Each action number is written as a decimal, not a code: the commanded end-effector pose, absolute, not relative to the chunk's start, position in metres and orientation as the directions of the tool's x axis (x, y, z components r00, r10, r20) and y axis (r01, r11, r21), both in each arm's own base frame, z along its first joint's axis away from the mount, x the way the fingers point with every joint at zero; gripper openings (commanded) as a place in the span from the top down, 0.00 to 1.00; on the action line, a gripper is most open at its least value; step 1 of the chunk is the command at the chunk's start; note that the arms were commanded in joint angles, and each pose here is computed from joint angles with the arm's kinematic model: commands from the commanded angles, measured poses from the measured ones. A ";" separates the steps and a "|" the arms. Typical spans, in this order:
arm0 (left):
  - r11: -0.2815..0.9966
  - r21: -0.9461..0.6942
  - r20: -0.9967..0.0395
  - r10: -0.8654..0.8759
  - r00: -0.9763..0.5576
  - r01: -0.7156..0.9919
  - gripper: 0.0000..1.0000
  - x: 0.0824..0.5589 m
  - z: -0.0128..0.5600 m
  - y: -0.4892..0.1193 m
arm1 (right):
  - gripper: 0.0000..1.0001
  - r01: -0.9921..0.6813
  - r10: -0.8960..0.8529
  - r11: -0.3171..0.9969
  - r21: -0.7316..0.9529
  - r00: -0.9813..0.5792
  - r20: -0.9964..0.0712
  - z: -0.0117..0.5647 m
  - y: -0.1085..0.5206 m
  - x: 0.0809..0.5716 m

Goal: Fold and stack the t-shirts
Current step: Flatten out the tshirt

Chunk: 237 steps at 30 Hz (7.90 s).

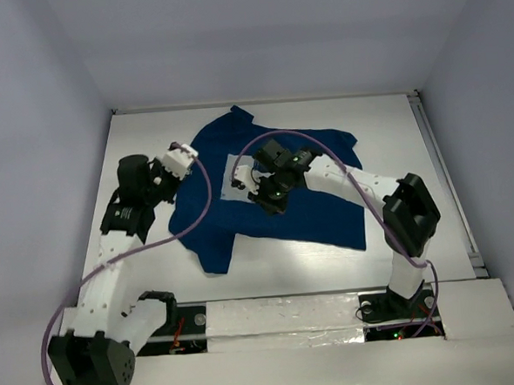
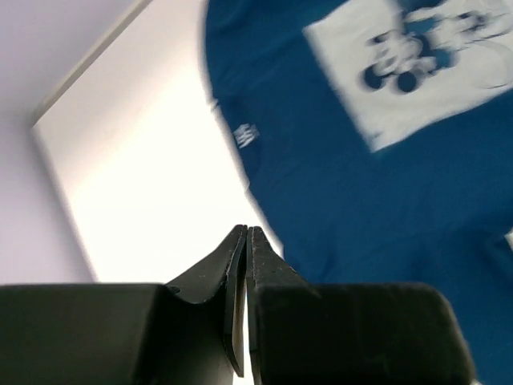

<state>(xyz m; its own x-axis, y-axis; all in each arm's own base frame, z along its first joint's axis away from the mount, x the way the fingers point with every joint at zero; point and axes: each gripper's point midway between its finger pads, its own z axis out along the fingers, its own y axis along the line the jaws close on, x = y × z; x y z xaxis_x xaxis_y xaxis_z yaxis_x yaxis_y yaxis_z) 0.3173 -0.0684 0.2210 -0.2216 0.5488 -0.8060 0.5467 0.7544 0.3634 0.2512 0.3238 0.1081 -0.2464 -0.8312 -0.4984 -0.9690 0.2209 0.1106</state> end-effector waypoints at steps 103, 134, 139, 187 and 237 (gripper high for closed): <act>0.217 -0.096 -0.560 0.795 -0.233 0.971 1.00 0.228 0.001 -0.178 | 1.00 -0.839 -0.726 0.477 0.263 -0.545 -0.421 0.037 0.372 0.322; -0.065 -0.287 -0.580 0.806 -0.119 0.956 1.00 0.179 0.085 -0.182 | 0.82 -0.884 -0.704 0.403 0.235 -0.464 -0.537 0.097 0.371 0.321; -0.064 -0.325 -0.563 0.815 -0.138 0.944 1.00 0.172 0.069 -0.179 | 0.80 -0.860 -0.611 0.475 0.189 -0.476 -0.632 0.144 0.341 0.345; 0.242 -0.270 0.001 0.968 -0.251 0.932 1.00 0.165 -0.015 -0.076 | 0.82 -0.803 -0.420 0.593 0.049 -0.361 -0.833 0.282 0.228 0.363; 0.683 -0.056 -0.540 0.593 -0.597 0.729 1.00 0.514 0.080 -0.134 | 1.00 -0.493 -0.409 0.870 0.011 -0.734 -0.541 0.129 0.161 0.466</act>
